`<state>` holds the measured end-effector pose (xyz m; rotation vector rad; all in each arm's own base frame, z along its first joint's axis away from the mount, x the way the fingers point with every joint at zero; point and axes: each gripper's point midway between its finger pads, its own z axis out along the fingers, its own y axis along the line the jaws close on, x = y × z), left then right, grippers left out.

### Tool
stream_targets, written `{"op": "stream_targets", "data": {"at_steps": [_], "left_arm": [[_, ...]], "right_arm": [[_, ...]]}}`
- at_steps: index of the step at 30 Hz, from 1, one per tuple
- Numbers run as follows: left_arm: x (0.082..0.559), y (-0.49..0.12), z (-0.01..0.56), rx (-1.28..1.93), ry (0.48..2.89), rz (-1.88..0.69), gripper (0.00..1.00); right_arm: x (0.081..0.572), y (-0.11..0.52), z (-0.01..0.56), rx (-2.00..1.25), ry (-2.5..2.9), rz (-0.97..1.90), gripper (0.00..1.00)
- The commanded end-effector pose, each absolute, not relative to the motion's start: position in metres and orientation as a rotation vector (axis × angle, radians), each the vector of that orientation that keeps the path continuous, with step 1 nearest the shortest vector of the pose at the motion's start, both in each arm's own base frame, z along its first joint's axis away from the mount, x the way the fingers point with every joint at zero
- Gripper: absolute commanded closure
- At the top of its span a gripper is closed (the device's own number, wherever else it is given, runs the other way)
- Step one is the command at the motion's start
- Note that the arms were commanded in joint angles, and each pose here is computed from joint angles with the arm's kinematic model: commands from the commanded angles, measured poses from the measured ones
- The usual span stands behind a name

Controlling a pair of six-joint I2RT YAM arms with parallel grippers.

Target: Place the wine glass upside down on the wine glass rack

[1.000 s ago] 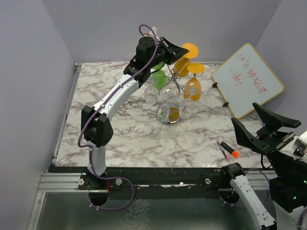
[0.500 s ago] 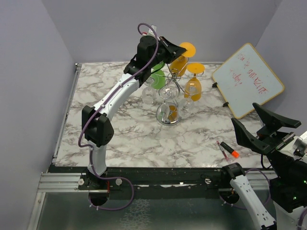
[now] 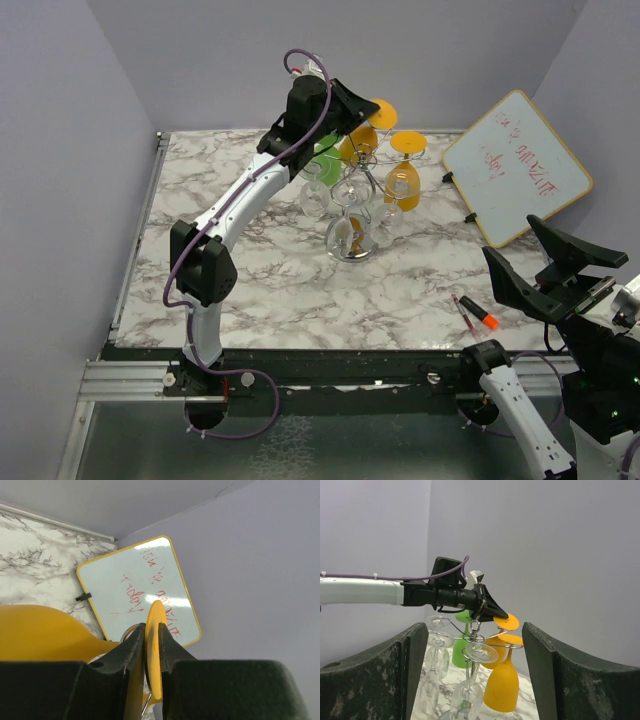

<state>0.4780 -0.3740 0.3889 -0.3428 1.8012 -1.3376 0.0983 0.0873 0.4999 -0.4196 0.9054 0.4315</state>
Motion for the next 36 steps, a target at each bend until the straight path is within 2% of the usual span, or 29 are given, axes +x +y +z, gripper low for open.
{"op": "stream_targets", "data": {"at_steps": [1,9,22,26,30,36], "left_arm": [[0.471,-0.362,0.423,-0.311,1.738,-1.288,0.83],[0.469,-0.353,0.425,-0.287,1.734,-1.230,0.75],[0.469,-0.332,0.446,-0.165,1.699,-1.103,0.52],[0.467,-0.303,0.457,-0.095,1.665,-0.964,0.40],[0.455,-0.264,0.464,-0.038,1.639,-0.810,0.32],[0.395,-0.203,0.481,0.054,1.564,-0.585,0.21]], "right_arm": [[0.093,0.083,0.502,-0.399,0.896,0.424,0.20],[0.094,0.084,0.503,-0.401,0.895,0.433,0.19],[0.100,0.081,0.499,-0.375,0.944,0.432,0.19],[0.111,0.077,0.479,-0.334,1.069,0.427,0.19],[0.131,0.063,0.446,-0.206,1.258,0.407,0.19],[0.148,0.052,0.404,-0.054,1.449,0.403,0.19]]}}
